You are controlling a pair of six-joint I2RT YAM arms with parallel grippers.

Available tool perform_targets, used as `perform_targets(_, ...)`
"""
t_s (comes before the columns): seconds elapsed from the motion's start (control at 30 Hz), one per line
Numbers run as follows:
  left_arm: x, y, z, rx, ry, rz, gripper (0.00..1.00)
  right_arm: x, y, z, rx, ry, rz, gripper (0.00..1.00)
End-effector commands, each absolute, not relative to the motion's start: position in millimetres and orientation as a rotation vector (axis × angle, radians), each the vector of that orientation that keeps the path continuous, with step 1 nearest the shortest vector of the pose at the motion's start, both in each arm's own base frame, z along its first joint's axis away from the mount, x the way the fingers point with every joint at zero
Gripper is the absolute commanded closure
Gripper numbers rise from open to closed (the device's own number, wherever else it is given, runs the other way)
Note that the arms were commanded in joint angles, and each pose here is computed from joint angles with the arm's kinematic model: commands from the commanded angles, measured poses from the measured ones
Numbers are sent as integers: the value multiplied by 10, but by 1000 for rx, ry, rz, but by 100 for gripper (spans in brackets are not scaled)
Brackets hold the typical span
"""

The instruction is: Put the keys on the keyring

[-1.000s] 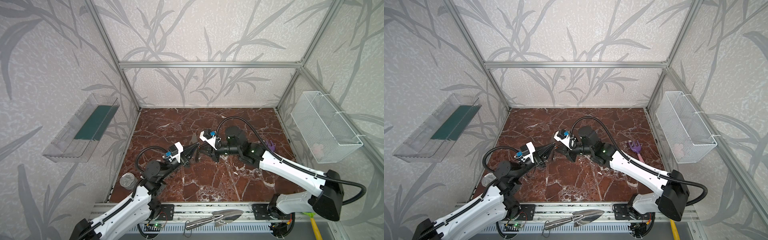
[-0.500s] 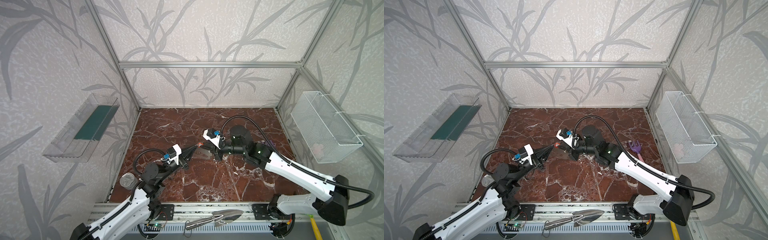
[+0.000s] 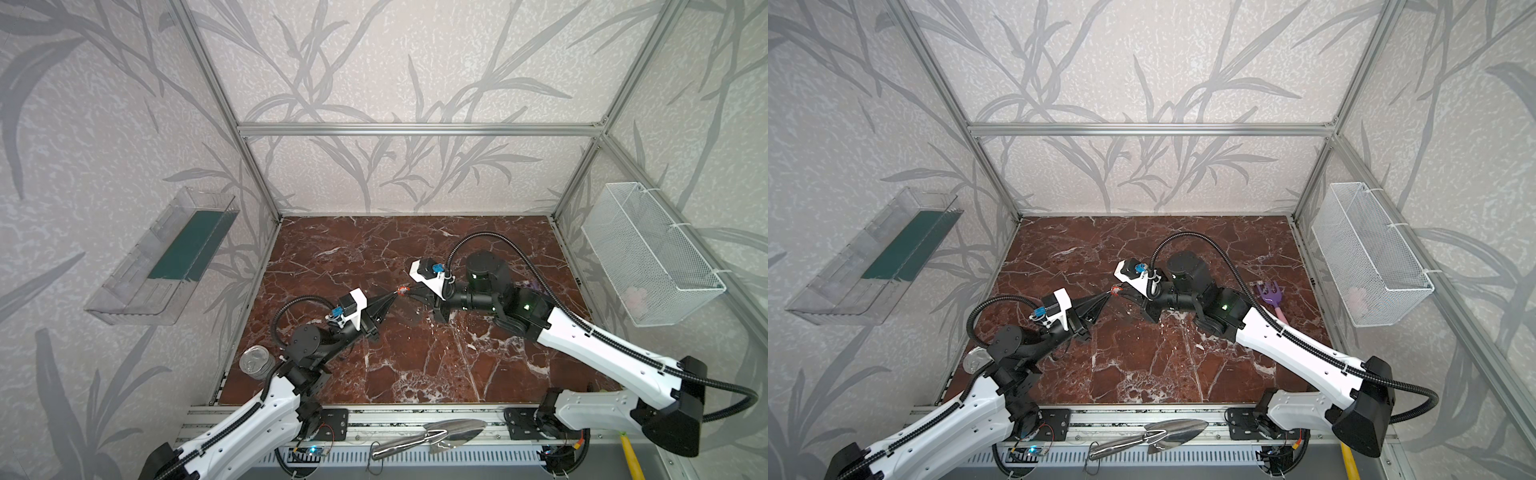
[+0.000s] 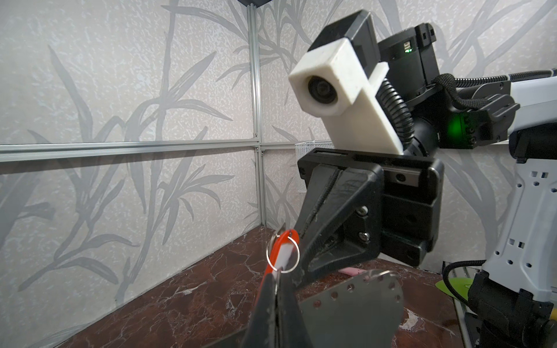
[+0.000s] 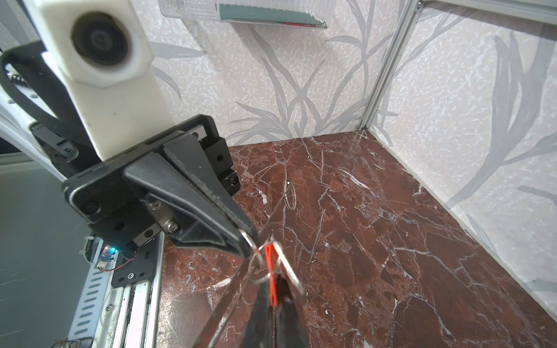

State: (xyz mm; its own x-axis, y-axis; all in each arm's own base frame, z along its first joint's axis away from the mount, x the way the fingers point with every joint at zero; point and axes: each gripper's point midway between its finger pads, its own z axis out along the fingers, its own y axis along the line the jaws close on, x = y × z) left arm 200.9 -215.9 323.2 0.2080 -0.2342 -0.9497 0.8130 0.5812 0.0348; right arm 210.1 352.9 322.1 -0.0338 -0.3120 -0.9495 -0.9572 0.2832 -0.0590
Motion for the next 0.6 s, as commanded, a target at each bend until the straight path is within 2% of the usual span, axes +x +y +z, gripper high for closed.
perform_targets(0.0,2050,-2119,3317,585,1135,-783,81,2092,3452,3624,-1135,1451,801,100)
perform_targets(0.1,2061,-2098,3322,574,1134,-770,71,2103,3425,3659,-1117,1448,790,100)
perform_targets(0.2,2081,-2068,3308,558,1141,-754,67,2136,3389,3693,-1092,1450,769,100)
perform_targets(0.57,2159,-2121,3089,601,1214,-714,61,2362,3271,3880,-929,1461,679,100)
